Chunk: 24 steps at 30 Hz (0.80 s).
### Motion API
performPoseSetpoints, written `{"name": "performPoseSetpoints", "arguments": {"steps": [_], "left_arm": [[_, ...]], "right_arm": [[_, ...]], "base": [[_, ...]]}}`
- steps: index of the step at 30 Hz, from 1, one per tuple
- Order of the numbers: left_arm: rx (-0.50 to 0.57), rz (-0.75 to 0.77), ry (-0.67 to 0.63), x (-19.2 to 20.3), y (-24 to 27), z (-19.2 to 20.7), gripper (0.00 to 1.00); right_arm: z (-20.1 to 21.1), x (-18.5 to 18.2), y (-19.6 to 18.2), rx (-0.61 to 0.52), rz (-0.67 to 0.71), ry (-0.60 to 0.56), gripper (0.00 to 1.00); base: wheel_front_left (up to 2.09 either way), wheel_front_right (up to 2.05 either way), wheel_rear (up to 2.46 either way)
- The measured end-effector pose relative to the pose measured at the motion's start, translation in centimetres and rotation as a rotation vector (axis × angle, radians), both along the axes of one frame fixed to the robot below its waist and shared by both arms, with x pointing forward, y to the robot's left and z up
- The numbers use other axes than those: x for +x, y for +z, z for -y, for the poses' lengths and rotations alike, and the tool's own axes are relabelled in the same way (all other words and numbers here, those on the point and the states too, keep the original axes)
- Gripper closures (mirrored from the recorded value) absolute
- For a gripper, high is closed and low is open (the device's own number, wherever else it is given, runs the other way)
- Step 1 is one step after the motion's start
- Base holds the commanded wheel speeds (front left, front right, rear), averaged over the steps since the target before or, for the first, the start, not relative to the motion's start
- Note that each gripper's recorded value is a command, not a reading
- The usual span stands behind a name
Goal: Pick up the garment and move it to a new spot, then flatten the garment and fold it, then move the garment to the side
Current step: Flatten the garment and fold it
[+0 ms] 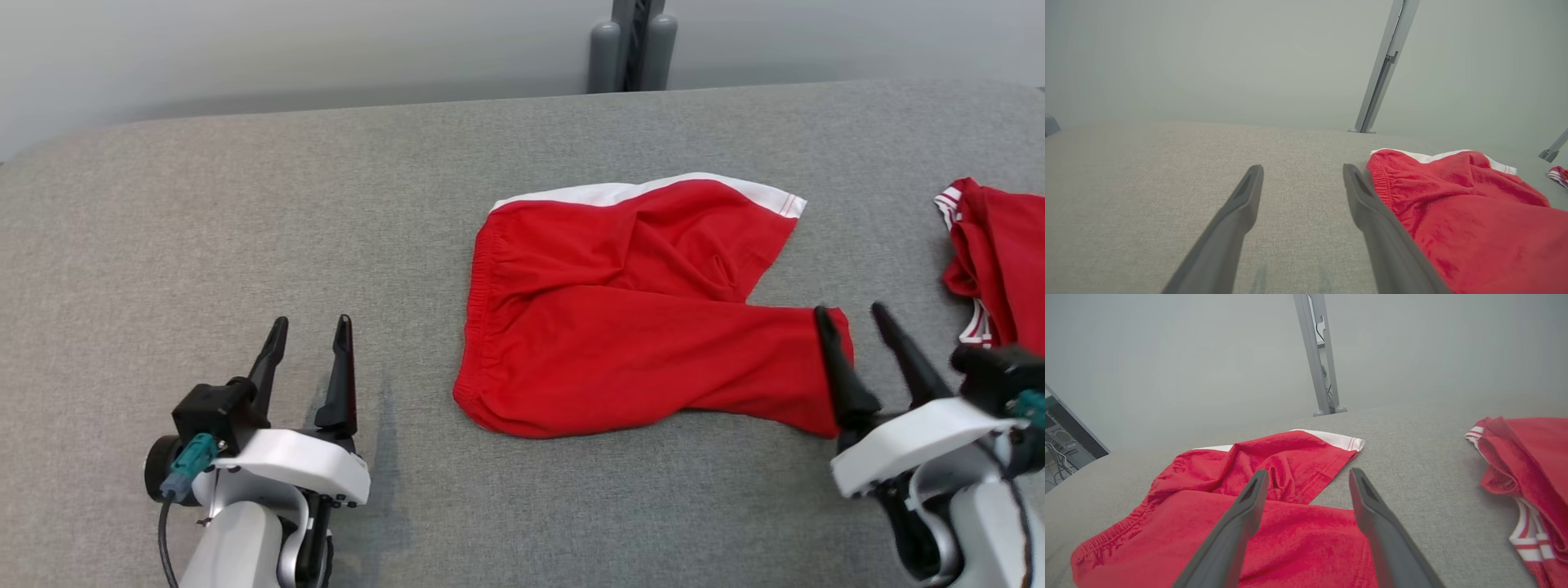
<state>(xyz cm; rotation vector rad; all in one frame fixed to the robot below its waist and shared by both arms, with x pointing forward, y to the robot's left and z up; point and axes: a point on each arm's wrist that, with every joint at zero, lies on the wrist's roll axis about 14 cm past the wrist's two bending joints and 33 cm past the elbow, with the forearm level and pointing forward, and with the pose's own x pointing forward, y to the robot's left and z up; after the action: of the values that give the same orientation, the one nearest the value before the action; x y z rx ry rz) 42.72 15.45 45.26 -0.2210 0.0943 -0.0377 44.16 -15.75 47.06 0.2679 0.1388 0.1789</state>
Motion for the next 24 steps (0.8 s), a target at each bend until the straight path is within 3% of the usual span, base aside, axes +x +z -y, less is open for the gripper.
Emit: {"name": "performPoseSetpoints", "arguments": {"steps": [6, 14, 24], "left_arm": [[-0.002, -0.010, -0.053, 0.0, -0.4, 1.7, 0.00], [-0.002, -0.006, -0.070, -0.1, -0.2, 2.0, 0.00], [-0.011, -0.041, 0.017, -1.2, -1.0, -0.8, 0.00]], "right_arm": [[-2.2, -1.2, -1.3, -0.011, -0.037, 0.054, 0.00], [-4.1, 3.8, 0.9, -0.131, -0.001, 0.155, 0.00], [-6.6, 9.3, -1.7, -0.429, -0.132, 0.354, 0.00]], "base": [[0.00, 0.00, 0.00], [0.00, 0.00, 0.00], [0.00, 0.00, 0.00]]}}
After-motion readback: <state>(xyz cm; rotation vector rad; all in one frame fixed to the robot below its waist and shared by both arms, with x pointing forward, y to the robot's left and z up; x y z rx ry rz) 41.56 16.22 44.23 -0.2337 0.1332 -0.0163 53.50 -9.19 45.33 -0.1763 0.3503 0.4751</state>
